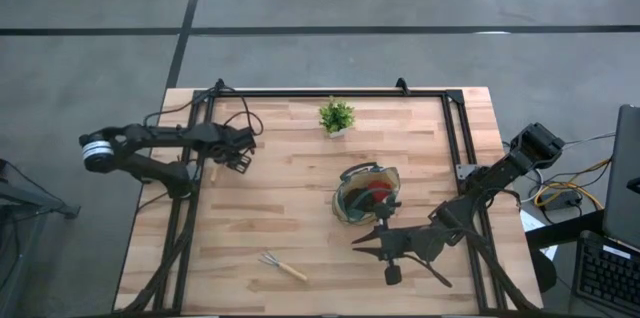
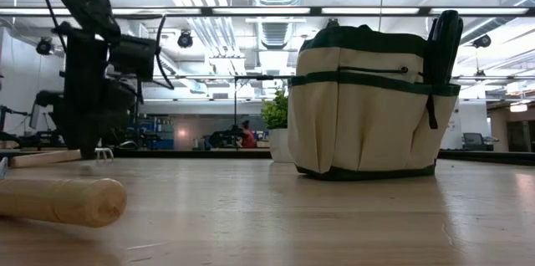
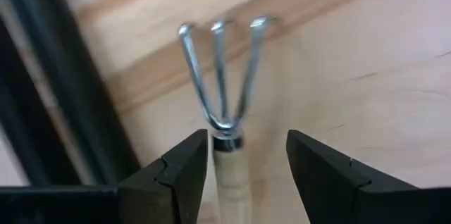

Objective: Pick & Place Garden tools in Gardening bag
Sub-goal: Put the top hand rake into the side pocket of the gardening bag

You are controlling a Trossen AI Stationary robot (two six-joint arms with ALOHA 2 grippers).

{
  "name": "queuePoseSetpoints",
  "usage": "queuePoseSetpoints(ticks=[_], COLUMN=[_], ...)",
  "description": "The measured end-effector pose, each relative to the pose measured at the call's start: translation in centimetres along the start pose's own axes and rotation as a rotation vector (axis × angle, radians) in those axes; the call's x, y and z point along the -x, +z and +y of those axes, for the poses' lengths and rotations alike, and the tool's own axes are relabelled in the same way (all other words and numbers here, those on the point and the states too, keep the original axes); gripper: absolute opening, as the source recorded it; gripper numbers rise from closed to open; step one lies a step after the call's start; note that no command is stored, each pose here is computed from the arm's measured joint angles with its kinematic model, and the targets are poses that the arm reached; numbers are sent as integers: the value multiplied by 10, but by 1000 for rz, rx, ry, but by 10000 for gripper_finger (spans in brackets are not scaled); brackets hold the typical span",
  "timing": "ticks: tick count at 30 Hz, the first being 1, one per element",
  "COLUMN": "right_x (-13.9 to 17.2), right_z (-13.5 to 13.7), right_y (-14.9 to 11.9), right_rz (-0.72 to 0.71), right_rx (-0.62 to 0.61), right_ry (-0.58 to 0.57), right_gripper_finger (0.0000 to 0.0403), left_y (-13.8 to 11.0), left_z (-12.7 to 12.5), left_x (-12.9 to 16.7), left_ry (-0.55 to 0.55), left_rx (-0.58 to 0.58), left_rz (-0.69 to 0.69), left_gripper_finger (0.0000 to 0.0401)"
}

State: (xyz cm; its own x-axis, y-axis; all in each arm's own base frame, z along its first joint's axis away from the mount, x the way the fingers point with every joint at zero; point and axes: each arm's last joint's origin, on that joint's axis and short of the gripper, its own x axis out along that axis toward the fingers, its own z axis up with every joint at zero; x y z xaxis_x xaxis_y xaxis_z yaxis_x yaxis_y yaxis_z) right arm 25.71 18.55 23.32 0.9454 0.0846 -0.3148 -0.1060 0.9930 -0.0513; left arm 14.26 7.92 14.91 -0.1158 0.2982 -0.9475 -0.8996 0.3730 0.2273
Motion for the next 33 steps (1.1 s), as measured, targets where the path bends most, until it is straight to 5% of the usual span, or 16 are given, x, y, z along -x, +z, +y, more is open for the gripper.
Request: queuePoseSetpoints(ticks=[8, 17, 21, 33], right_x=[0, -1, -1, -1], right_z=[0, -1, -1, -3], right_y=[0, 0, 0, 0], right_rz=[1, 1, 1, 1], right_rx=[-2, -3, -3, -4], right_ry=[0, -4, -3, -11], right_gripper_finger=[52, 52, 52, 52], left_y=[-7, -4, -4, -3], left_z=[-1, -7, -10, -49], left_x=[-14, -11, -8, 26], left_ry=[16, -46, -73, -485], left_rx=[-19, -10, -11, -69], left_rz=[25, -45, -85, -343], left_gripper_finger=[185, 71, 67, 72])
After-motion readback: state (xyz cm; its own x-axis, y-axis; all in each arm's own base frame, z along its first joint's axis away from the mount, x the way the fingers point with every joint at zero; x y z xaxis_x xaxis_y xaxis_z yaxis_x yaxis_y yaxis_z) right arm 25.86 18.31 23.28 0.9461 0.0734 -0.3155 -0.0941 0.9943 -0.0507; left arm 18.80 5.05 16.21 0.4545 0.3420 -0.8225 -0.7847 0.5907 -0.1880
